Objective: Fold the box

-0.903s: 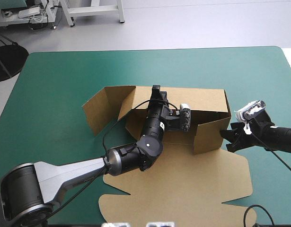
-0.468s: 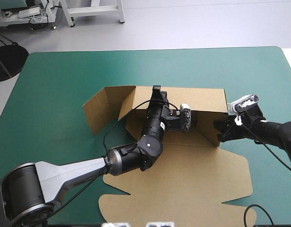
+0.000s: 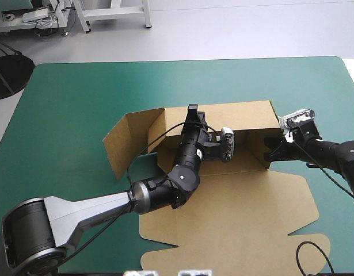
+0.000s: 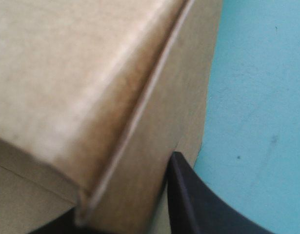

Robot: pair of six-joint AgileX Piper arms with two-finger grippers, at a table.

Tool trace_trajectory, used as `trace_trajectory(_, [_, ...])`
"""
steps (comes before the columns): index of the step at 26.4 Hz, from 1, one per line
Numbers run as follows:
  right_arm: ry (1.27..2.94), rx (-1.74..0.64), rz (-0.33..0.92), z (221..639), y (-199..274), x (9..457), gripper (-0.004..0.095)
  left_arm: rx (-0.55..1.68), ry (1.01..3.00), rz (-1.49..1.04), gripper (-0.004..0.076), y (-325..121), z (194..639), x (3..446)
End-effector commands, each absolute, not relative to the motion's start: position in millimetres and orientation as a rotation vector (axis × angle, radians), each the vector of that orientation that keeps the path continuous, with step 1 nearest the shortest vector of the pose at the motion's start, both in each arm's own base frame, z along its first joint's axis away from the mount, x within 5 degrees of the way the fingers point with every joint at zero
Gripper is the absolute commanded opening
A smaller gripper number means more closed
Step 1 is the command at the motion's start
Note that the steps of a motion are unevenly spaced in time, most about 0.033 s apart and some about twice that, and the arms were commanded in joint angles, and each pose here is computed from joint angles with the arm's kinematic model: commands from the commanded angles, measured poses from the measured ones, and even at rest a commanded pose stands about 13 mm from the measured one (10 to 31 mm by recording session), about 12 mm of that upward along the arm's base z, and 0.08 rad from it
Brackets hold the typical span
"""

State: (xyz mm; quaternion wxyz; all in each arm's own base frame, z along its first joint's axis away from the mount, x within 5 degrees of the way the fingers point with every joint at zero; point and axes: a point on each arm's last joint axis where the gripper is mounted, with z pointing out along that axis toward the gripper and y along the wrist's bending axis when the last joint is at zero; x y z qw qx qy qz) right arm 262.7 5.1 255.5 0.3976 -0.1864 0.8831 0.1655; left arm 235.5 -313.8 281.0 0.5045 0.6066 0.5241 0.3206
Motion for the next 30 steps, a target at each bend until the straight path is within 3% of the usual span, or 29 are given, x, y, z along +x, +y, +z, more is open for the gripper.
trace_trajectory(1, [2.263,-0.482,0.505,252.0,8.9,261.4,0.0004,1.408,1.371,0.688,-0.0008,-308.6,286.3,232.3])
trace_trajectory(6, [2.263,-0.507,0.511,251.8,9.7,260.4,0.0002,1.407,1.372,0.689,-0.0007,-308.4,286.3,232.3])
trace_trajectory(9, [2.261,-0.525,0.522,251.8,10.7,259.6,0.0002,1.406,1.372,0.690,0.0039,-308.4,286.4,232.3])
trace_trajectory(16, [2.271,-0.557,0.511,250.5,10.5,258.2,0.0002,1.406,1.372,0.690,0.0396,-308.4,286.4,232.3])
trace_trajectory(18, [2.275,-0.569,0.510,250.1,10.5,257.7,0.0002,1.408,1.371,0.688,0.0467,-308.6,286.3,232.3])
trace_trajectory(30, [2.283,-0.551,0.513,249.9,10.2,257.8,0.0002,1.329,1.322,0.788,0.0483,-310.5,295.1,224.0])
